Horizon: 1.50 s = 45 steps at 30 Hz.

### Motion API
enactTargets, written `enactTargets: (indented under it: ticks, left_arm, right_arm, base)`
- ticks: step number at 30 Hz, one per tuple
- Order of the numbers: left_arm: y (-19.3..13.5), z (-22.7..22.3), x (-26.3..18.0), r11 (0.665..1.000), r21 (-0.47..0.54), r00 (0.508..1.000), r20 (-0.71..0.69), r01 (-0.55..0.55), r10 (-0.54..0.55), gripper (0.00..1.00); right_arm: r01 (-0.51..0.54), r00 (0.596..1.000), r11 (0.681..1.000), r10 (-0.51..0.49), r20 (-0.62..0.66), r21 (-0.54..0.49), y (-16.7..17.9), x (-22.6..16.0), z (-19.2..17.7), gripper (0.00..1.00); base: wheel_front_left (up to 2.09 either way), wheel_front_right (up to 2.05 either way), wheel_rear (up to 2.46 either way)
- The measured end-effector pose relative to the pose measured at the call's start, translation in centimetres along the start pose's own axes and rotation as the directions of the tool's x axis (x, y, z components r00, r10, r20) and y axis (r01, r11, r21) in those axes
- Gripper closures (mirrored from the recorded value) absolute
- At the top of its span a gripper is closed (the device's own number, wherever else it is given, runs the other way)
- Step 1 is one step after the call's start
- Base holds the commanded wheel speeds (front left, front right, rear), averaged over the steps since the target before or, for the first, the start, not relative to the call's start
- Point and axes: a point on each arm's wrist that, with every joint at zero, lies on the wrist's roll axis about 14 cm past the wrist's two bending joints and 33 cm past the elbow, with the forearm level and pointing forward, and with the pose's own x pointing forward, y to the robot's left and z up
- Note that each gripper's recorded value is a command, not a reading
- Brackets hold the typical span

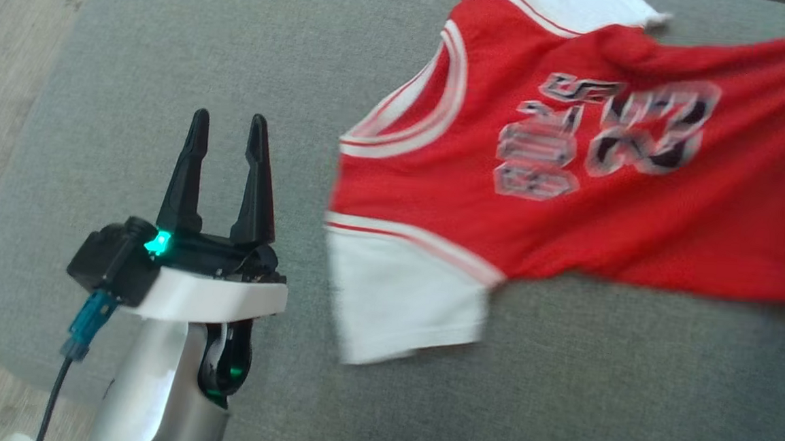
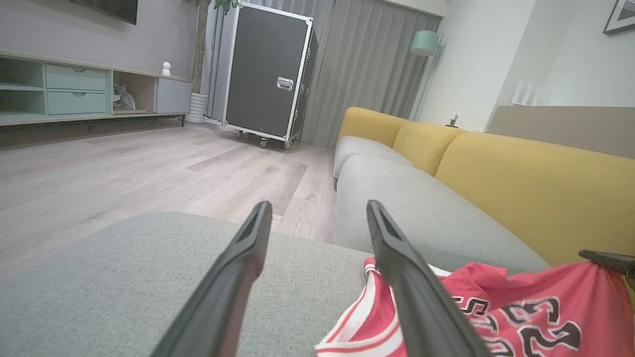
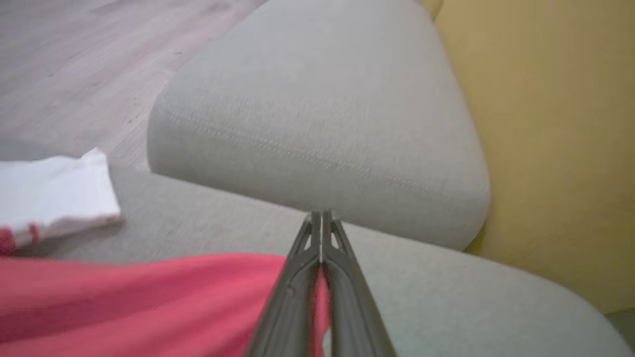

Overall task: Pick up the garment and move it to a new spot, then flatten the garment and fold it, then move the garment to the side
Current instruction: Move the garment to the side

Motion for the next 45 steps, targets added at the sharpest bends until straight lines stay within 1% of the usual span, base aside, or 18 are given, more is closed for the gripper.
enactTargets:
  ticks: [3, 6, 7, 8, 13, 18, 22, 27, 30, 33, 36, 39, 43, 45]
  left_arm:
    - [0.2, 0.2, 0.0, 1.000, -0.002, 1.000, 0.005, -0.006, 0.006, 0.00]
    - [0.4, 0.4, -0.1, 1.000, 0.001, 1.000, 0.009, -0.010, 0.010, 0.00]
    - [0.4, 0.5, -0.1, 1.000, 0.001, 1.000, 0.010, -0.011, 0.011, 0.00]
    - [0.4, 0.5, -0.1, 1.000, 0.001, 1.000, 0.012, -0.011, 0.011, 0.00]
    - [-0.1, 0.8, -0.1, 1.000, -0.004, 1.000, 0.021, -0.002, 0.002, 0.00]
    - [-0.9, 1.2, 0.0, 1.000, -0.016, 0.999, 0.036, 0.023, -0.022, 0.00]
    - [-1.7, 1.7, -0.4, 0.999, -0.026, 0.998, 0.048, 0.043, -0.042, 0.00]
    - [-2.4, 1.5, -1.6, 0.998, -0.043, 0.998, 0.041, 0.055, -0.053, 0.00]
    - [-3.0, 1.1, -2.3, 0.996, -0.056, 0.997, 0.031, 0.067, -0.065, 0.00]
    - [-3.6, 0.8, -3.0, 0.994, -0.067, 0.997, 0.021, 0.081, -0.080, 0.00]
    - [-4.0, 0.1, -3.7, 0.993, -0.076, 0.996, -0.001, 0.090, -0.090, 0.00]
    - [-4.5, -0.9, -4.5, 0.991, -0.084, 0.994, -0.030, 0.102, -0.105, 0.00]
    - [-5.6, -2.8, -5.3, 0.987, -0.098, 0.987, -0.090, 0.126, -0.135, 0.00]
    - [-6.0, -3.3, -5.5, 0.985, -0.101, 0.984, -0.105, 0.137, -0.147, 0.00]
  right_arm:
    - [0.059, 0.997, 0.998, -0.058, 0.054, -0.014, -2.7, 0.2, 2.4, 1.00]
    - [0.090, 0.993, 0.996, -0.088, 0.074, -0.017, -3.9, 0.2, 3.3, 1.00]
    - [0.093, 0.993, 0.995, -0.091, 0.071, -0.020, -4.0, 0.2, 3.2, 0.56]
    - [0.094, 0.994, 0.995, -0.092, 0.052, -0.023, -4.0, 0.2, 2.9, 0.00]
    - [0.094, 0.994, 0.995, -0.092, 0.061, -0.025, -3.6, -0.5, 3.0, 0.00]
    - [0.068, 0.982, 0.998, -0.068, 0.177, 0.010, -2.1, -2.0, 4.7, 0.00]
    - [0.028, 0.958, 0.997, -0.048, 0.283, 0.076, -0.1, -4.2, 5.6, 0.00]
    - [-0.011, 0.945, 0.988, -0.041, 0.326, 0.157, 2.0, -7.4, 4.8, 0.00]
    - [-0.031, 0.922, 0.981, -0.046, 0.383, 0.193, 3.2, -9.9, 4.8, 0.00]
    - [-0.037, 0.911, 0.967, -0.071, 0.407, 0.250, 3.5, -12.6, 3.2, 0.00]
    - [-0.024, 0.910, 0.956, -0.101, 0.402, 0.294, 3.3, -15.4, 0.4, 0.00]
    - [-0.010, 0.917, 0.945, -0.122, 0.381, 0.327, 3.3, -18.0, -2.7, 0.00]
    - [0.009, 0.926, 0.911, -0.164, 0.341, 0.413, 3.2, -20.8, -6.3, 0.00]
    - [0.004, 0.931, 0.902, -0.161, 0.328, 0.431, 3.6, -21.7, -7.5, 0.00]
  base:
    - [0.00, 0.00, 0.00]
    - [0.00, 0.00, 0.00]
    - [0.00, 0.00, 0.00]
    - [0.00, 0.00, 0.00]
    - [0.00, 0.00, 0.00]
    - [0.00, 0.00, 0.00]
    - [0.00, 0.00, 0.00]
    - [0.00, 0.00, 0.00]
    - [0.00, 0.00, 0.00]
    - [0.00, 0.00, 0.00]
    - [0.00, 0.00, 0.00]
    - [0.00, 0.00, 0.00]
    - [0.00, 0.00, 0.00]
    - [0.00, 0.00, 0.00]
